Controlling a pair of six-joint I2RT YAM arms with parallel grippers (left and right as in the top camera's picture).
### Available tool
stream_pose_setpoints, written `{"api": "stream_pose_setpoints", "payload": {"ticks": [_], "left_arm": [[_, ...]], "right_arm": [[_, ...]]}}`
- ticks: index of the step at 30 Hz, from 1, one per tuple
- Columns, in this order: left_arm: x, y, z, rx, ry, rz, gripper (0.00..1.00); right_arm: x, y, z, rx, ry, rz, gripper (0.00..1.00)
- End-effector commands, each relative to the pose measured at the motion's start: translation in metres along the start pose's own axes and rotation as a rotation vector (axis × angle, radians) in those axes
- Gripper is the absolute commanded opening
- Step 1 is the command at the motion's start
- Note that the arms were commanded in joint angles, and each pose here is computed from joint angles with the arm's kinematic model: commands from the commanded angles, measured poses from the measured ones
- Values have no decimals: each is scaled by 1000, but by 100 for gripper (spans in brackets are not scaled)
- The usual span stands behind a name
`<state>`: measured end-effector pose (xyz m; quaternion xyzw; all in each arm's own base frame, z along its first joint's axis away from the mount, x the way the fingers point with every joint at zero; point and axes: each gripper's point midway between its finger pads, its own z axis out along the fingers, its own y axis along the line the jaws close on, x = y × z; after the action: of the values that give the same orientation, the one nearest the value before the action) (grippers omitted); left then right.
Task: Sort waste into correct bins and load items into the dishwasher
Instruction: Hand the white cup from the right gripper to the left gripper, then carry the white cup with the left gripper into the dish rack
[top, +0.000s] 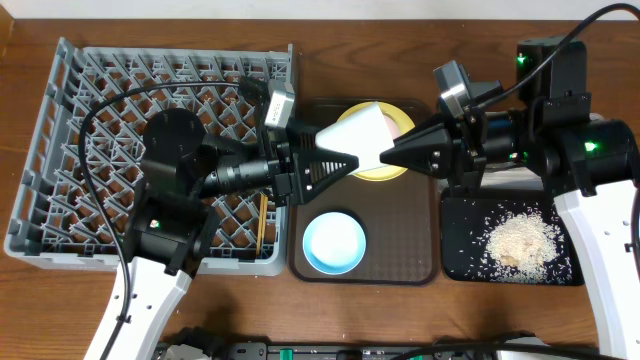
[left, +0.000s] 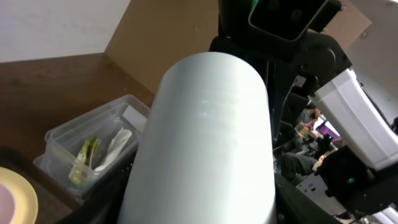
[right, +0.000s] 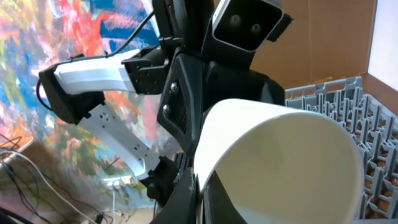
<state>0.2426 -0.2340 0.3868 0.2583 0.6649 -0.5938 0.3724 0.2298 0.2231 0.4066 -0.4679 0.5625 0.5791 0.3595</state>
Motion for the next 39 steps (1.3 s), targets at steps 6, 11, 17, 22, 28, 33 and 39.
{"api": "stream_pose_setpoints", "payload": {"ticks": [6,11,17,22,28,33,39], "left_arm": [[-5,0,0,-10,-14,-4,48],[-12,11,-9,-49,-39,-12,48],[-7,58,-41,-231,-63,-113,47],[-4,115,-84,-524,-150,-253,39],[19,159,-129,-824,-170,-354,38],[41,172,-158,-1045,-116,-402,38],[54,166,-204,-1339,12,-463,37]], "right_arm": [[0,-3,2,11,9,-44,52],[1,-23,-18,121,8,-37,63],[15,-74,-71,451,42,111,71],[42,-113,-112,764,135,246,99],[66,-128,-140,965,244,298,99],[72,-133,-152,1038,281,305,99],[75,-135,-157,1069,295,306,99]]}}
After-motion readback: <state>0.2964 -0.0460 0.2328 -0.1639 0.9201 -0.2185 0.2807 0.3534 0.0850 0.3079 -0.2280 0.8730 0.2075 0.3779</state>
